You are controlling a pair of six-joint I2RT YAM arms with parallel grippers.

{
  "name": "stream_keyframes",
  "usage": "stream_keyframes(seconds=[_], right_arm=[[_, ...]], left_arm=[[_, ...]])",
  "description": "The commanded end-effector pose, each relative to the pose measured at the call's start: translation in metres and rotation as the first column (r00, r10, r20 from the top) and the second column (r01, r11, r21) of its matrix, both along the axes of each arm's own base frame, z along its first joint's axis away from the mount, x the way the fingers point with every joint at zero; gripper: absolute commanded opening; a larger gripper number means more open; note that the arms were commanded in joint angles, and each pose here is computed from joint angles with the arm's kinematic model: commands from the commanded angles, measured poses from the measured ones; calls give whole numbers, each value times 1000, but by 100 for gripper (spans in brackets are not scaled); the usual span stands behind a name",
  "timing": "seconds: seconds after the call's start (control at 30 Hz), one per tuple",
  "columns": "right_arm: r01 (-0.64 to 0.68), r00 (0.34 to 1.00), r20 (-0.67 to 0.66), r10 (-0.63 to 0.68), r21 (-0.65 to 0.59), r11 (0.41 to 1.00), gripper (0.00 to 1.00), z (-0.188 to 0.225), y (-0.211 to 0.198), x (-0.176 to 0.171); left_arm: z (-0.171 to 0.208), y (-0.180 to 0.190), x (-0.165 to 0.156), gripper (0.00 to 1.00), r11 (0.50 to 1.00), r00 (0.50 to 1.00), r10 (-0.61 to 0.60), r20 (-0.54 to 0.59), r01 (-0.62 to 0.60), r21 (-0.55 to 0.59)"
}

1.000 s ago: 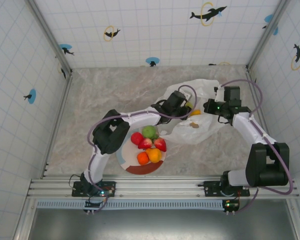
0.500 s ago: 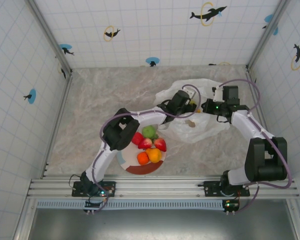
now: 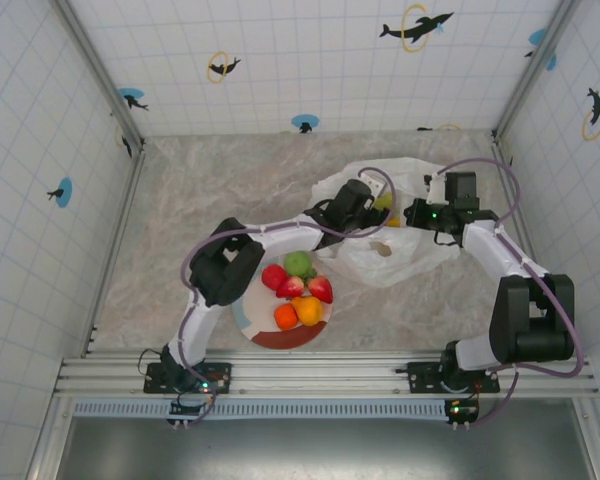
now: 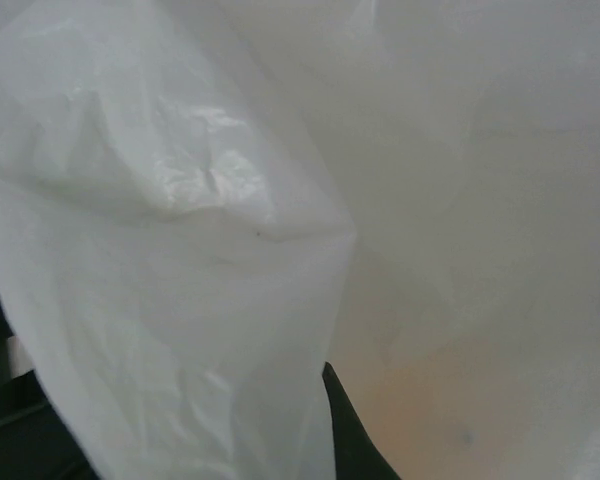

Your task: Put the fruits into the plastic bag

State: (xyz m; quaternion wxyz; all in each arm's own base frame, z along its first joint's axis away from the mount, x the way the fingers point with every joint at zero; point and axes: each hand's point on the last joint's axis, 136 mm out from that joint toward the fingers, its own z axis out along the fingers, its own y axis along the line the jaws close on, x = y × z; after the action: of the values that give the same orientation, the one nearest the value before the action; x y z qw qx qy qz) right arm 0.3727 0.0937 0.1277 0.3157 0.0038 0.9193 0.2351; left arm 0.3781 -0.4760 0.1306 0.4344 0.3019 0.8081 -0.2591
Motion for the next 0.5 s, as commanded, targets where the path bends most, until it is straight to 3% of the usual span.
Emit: stream_keyframes(seconds=[0.0, 0.23, 0.47], right_arm=[[-9, 999, 31, 10, -38, 999, 1, 10, -2, 7], [-36, 998, 40, 38, -57, 998, 2, 10, -1, 7], [-114, 992, 23, 121, -210, 971, 3, 12, -12, 12]], left_arm=[[50, 5, -12, 84, 993, 997, -66, 47, 70, -90], [85, 24, -45, 81, 971, 989, -145, 39, 150, -187], [115, 42, -75, 80, 943, 980, -200, 13, 196, -268]])
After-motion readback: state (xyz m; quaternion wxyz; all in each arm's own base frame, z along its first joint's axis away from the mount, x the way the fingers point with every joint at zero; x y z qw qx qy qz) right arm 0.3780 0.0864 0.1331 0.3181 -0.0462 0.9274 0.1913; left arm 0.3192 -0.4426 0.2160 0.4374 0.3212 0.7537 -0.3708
